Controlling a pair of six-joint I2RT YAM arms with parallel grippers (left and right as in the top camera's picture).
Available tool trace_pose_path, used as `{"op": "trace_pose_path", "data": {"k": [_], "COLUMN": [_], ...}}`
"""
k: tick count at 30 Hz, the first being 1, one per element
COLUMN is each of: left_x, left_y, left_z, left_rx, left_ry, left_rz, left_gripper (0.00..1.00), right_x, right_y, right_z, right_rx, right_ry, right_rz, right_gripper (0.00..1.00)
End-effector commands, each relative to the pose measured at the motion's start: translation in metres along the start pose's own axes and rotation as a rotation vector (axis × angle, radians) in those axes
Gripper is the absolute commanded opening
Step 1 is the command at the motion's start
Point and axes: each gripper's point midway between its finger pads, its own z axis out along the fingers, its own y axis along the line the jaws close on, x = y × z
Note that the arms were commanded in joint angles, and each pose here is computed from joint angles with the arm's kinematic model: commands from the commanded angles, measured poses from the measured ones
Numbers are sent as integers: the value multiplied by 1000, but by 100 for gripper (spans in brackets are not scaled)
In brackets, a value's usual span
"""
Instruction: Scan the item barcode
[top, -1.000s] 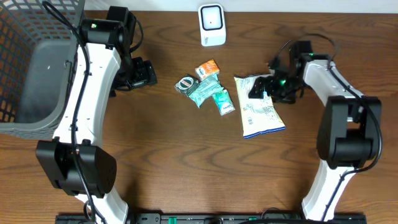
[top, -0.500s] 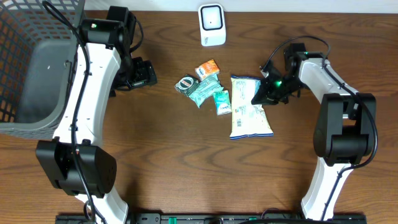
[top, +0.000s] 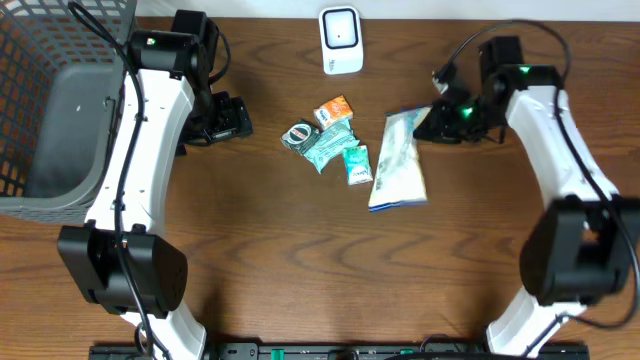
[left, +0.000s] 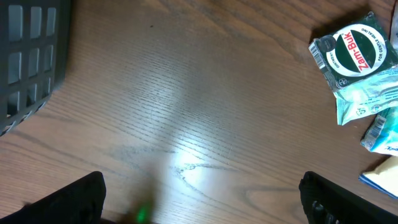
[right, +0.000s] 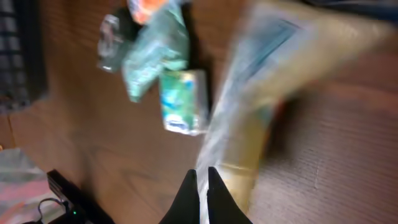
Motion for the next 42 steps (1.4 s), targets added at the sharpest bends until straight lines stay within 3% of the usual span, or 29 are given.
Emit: {"op": "trace_pose_path", "data": {"k": [1,8,17,25,26,28,30,32,35,42], "left_x": [2,2,2,2,2,2,2,2,2,2], "left_y": [1,1,1,1,1,1,1,1,1,1], "left_z": [-5,-5,-5,-5,-5,-5,-5,-5,-5,-5], "left_rx": [7,7,7,7,7,7,7,7,7,7], "left_ry": [-10,-10,-10,-10,-10,-10,-10,-10,-10,-10], "left_rz": [-7,-7,-7,-7,-7,-7,-7,-7,-7,-7], "left_gripper": [98,98,98,98,98,98,98,98,98,98], "right_x": [-9,-7,4,6,7,11,16,22,31,45], "right_y": [22,31,34,1,0,-4,-10,-19,-34,-63], "right_z": [-34,-55,-46,-49,-49,-47,-42,-31,-11,36], "right_rx": [0,35,64,256,266,276,284,293,295,267], "right_ry": [-95,-139,-90,-84,-80,-65,-52,-37,-30,-88], "right_rz": [-72,-101,-105,-37,-34,-19,9,37,78,187], "right_gripper": [1,1,1,2,6,25,56,79,93,97]}}
